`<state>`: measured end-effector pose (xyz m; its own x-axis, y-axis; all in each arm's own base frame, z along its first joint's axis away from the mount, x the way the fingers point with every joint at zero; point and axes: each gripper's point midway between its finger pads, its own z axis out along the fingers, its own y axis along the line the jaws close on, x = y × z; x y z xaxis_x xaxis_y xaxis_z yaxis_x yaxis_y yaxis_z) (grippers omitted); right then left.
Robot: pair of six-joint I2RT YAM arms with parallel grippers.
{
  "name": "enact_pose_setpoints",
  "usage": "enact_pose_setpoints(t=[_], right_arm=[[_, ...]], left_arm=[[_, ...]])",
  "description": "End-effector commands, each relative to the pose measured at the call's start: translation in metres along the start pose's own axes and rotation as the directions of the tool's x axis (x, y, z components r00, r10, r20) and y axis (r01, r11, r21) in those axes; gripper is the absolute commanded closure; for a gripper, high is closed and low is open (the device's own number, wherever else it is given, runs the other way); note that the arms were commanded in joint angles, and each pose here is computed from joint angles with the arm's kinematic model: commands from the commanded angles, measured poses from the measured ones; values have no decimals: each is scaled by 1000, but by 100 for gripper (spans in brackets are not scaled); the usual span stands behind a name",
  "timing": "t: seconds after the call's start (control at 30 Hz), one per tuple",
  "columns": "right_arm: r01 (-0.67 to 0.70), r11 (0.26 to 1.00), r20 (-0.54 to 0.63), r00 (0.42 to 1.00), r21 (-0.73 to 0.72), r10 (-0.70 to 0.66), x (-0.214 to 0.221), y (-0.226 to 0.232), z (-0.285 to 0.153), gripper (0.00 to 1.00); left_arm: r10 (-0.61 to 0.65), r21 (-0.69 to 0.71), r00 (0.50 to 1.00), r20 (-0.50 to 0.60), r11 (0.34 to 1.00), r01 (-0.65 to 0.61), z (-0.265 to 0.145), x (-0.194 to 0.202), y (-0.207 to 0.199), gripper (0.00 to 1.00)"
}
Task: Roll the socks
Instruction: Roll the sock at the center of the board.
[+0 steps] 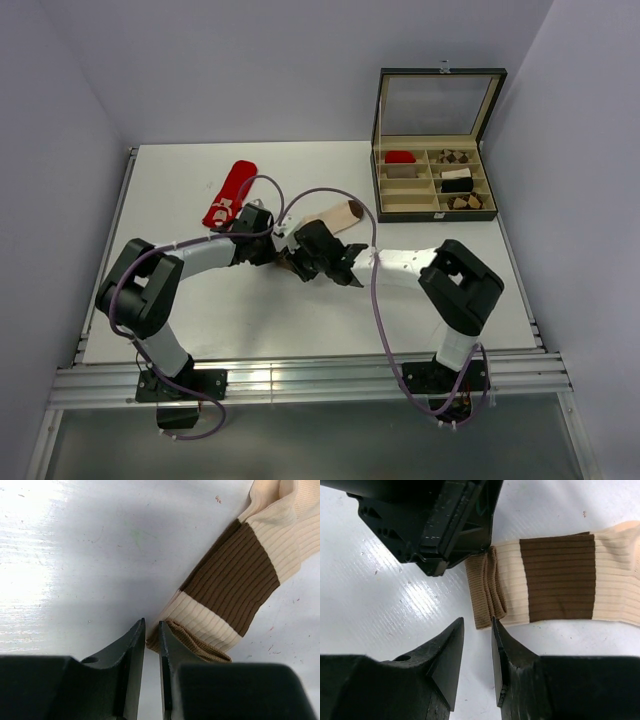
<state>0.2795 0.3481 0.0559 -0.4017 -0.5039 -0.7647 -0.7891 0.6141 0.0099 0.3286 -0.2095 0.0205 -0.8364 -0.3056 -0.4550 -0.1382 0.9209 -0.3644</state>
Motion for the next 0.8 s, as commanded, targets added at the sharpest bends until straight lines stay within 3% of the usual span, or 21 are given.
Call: enact_pose_setpoints(t=[0.0,0.17,0.37,0.77], right_arm=[[79,997,62,995,23,-81,-25,7,6,64],[27,997,64,997,66,-31,-18,2,8,64],[-62,990,150,988,130,43,-18,-24,-26,64],[-7,994,192,981,109,-14,-31,-11,-26,61]], left_arm=[[47,-54,998,-49,997,-49,5,12,14,77],[42,-51,998,-49,998,-44,4,13,14,77],[36,-48,998,-54,998,-38,6,16,15,77],[49,-37,997,-54,998,-51,2,11,9,78]])
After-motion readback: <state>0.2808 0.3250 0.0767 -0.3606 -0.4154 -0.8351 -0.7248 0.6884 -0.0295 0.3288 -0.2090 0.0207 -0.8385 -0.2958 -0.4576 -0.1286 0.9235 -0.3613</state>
